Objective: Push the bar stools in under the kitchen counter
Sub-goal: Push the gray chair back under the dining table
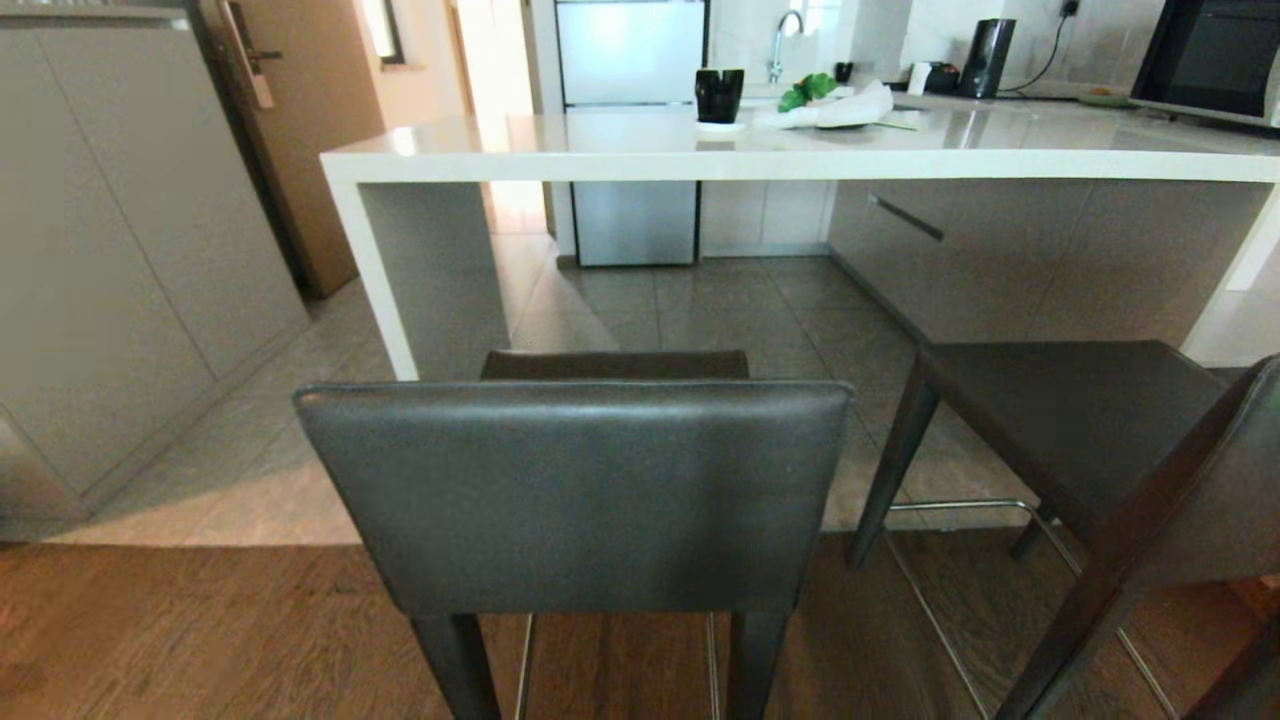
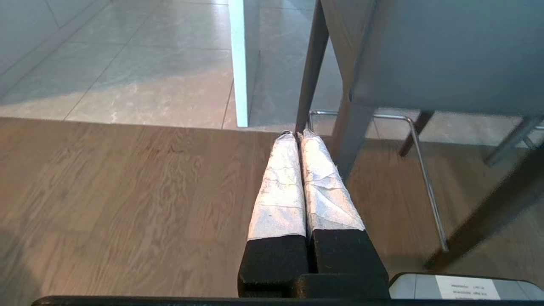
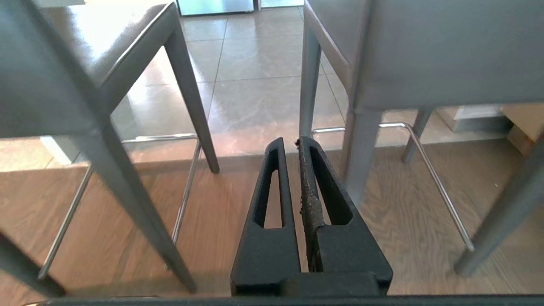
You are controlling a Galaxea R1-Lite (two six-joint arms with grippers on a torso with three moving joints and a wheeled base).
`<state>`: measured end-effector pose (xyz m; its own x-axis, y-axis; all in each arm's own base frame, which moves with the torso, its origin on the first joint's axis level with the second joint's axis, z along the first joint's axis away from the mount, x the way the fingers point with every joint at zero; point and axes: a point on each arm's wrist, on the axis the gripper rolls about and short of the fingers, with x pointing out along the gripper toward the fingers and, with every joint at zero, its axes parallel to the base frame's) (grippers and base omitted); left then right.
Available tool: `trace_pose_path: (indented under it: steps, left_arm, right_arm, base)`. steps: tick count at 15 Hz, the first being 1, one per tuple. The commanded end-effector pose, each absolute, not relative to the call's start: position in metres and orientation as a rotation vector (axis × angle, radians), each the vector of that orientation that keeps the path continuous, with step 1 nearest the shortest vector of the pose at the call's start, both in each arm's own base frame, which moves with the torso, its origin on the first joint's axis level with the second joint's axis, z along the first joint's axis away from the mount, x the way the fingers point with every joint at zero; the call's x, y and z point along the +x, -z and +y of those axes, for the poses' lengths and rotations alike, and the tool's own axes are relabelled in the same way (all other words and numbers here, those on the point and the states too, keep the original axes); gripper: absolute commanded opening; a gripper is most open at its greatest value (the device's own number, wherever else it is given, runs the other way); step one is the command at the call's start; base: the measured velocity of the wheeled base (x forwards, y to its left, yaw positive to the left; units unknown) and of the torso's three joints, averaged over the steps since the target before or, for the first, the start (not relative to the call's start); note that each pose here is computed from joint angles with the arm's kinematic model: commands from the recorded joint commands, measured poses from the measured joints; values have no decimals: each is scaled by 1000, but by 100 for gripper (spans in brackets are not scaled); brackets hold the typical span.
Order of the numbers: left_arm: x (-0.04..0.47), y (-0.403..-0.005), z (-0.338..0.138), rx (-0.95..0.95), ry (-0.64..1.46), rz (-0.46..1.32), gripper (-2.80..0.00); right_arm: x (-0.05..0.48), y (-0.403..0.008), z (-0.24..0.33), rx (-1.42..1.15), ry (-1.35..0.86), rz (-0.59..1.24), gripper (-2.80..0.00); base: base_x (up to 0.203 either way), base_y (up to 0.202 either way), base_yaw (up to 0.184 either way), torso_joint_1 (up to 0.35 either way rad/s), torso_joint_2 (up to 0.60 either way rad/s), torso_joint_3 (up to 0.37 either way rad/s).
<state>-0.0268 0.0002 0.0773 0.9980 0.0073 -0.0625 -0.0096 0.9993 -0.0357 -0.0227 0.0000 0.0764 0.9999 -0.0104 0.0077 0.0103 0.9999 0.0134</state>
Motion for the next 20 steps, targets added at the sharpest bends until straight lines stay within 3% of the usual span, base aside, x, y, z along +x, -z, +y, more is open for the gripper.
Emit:
trace_pose_path:
  steps: [1,10,20]
  left_arm:
    - [-27,-77,0,-36,-9,64,-280]
    - [-27,-77,0,-36,-9,64,-280]
    - [-27,-77,0,-36,-9,64,-280]
  right_arm:
    - [-23,-76,0,13,11,-6,-280]
    - [-23,-76,0,14,11,-7,-280]
    - [-23,-76,0,14,11,-6,-280]
  base:
    - [-177,0,3,7,2,2]
    - [-30,-6,-1,-2,0,1]
    - [0,-186,1,4,3,2]
